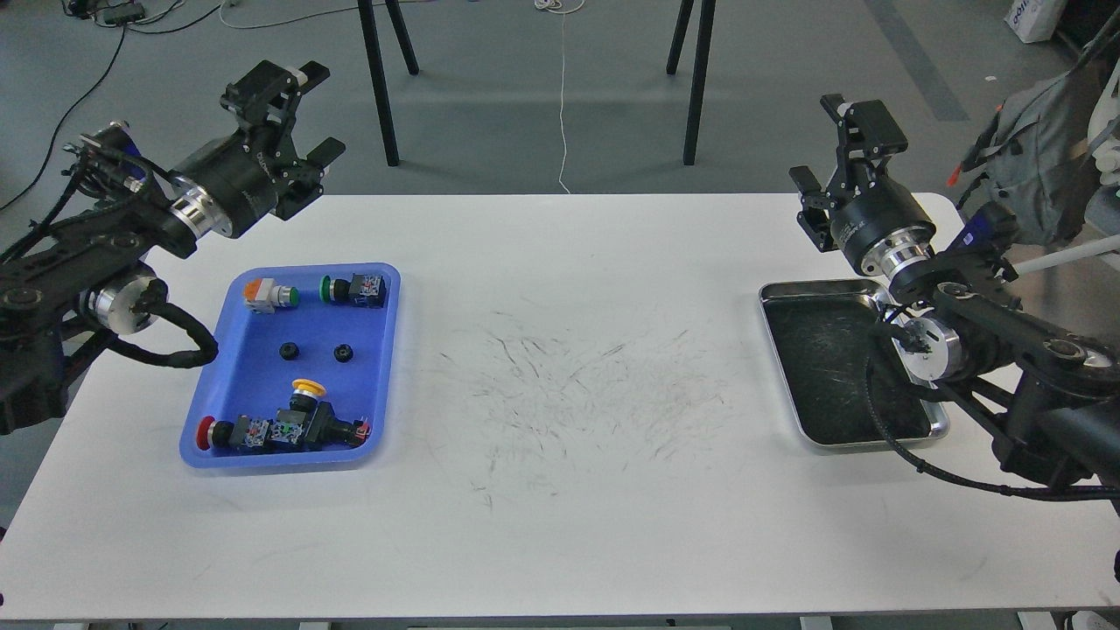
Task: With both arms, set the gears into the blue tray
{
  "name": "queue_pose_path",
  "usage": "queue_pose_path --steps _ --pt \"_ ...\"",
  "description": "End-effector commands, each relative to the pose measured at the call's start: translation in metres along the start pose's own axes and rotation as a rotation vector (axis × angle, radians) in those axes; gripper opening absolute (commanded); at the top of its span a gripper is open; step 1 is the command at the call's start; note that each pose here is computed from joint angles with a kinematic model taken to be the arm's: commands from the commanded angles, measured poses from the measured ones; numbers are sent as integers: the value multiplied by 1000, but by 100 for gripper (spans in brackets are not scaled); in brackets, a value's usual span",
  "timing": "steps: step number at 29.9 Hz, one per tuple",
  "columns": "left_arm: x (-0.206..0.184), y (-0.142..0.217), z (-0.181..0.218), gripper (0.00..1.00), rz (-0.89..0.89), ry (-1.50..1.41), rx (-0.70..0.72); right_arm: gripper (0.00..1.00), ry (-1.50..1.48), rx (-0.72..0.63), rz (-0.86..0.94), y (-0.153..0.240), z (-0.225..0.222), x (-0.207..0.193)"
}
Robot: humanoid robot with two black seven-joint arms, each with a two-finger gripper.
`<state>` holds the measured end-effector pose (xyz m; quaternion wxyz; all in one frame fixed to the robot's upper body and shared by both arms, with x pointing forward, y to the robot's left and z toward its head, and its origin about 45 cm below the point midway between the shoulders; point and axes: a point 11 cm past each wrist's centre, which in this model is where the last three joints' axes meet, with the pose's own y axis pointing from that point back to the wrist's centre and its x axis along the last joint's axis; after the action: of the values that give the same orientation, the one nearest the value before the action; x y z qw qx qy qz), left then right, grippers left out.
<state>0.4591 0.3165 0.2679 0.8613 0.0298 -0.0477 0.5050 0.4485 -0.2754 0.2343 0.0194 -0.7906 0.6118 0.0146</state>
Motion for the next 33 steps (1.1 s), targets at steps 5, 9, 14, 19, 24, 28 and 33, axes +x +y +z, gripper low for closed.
queue_pose_path --steps 5,9,14,19,24,28,33 --pt "-47 -25 -12 100 -77 84 -19 99 -124 4 21 -7 -8 -3" --pt "-63 -34 -17 100 -69 110 -27 99 -197 -19 21 -9 -1 -12" --pt "-51 -37 -23 100 32 63 -14 99 -183 -36 8 -8 3 -16" --pt "-45 -37 -15 100 20 81 -29 99 -186 -35 7 -9 3 -17" --pt "-21 -22 -4 100 -13 173 -68 99 -184 -30 14 -11 -1 -13" --pt "-12 -14 -1 100 -1 272 -117 99 -201 -43 39 -5 5 -6" --pt "-21 -11 -12 100 -14 311 -109 99 -227 -56 68 3 18 0"
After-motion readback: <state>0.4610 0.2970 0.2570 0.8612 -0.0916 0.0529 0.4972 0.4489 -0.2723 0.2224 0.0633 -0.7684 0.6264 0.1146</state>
